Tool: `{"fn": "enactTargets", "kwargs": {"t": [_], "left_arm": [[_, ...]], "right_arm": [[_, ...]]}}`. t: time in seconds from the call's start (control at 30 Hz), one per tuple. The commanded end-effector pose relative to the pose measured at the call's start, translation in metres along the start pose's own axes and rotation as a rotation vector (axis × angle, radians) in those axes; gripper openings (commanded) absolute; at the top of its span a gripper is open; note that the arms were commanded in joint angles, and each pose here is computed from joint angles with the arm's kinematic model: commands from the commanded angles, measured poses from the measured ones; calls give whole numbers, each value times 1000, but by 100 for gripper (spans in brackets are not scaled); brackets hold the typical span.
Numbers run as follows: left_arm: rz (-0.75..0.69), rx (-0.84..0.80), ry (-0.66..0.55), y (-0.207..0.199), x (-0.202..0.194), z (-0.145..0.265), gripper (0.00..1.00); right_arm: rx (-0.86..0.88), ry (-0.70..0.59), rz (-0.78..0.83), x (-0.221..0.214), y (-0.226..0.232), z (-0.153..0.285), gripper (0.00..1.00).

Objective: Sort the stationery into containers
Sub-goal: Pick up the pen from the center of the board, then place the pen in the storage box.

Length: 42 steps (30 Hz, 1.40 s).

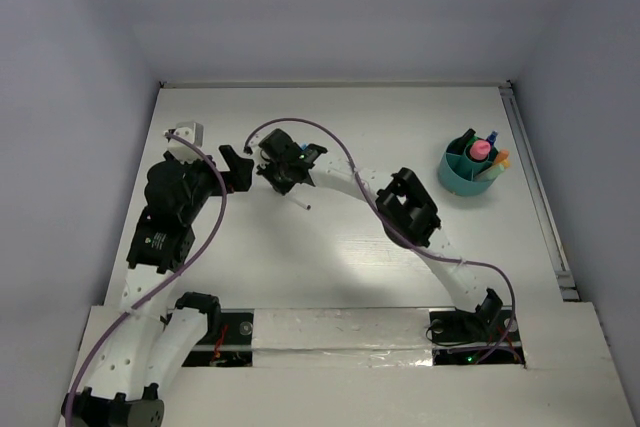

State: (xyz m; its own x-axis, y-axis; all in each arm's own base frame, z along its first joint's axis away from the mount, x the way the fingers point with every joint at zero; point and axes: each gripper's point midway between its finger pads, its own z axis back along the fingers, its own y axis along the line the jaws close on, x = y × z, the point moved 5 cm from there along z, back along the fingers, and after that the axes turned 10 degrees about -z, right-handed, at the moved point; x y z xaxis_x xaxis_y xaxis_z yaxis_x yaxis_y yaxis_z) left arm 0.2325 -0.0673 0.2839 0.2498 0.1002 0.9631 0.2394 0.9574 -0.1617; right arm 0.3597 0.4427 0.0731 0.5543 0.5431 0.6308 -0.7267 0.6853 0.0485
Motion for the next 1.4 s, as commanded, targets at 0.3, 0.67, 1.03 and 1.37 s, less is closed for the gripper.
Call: {"fn": "enactTargets", "kwargs": {"t": [0.3, 0.67, 1.03, 1.37], "left_arm": [[3, -1, -64, 0, 10, 4, 99], [2, -78, -72, -10, 12, 7, 99], [-18, -108, -72, -21, 11, 11, 99], [-30, -135, -75, -29, 12, 15, 99]], "right_arm": [[-53, -541, -218, 89, -15, 140, 0], [-713, -1115, -627, -28, -217, 338, 0], [-1071, -1255, -631, -96, -277, 384, 0], [-1225, -1149, -632, -129, -293, 356, 0]]}}
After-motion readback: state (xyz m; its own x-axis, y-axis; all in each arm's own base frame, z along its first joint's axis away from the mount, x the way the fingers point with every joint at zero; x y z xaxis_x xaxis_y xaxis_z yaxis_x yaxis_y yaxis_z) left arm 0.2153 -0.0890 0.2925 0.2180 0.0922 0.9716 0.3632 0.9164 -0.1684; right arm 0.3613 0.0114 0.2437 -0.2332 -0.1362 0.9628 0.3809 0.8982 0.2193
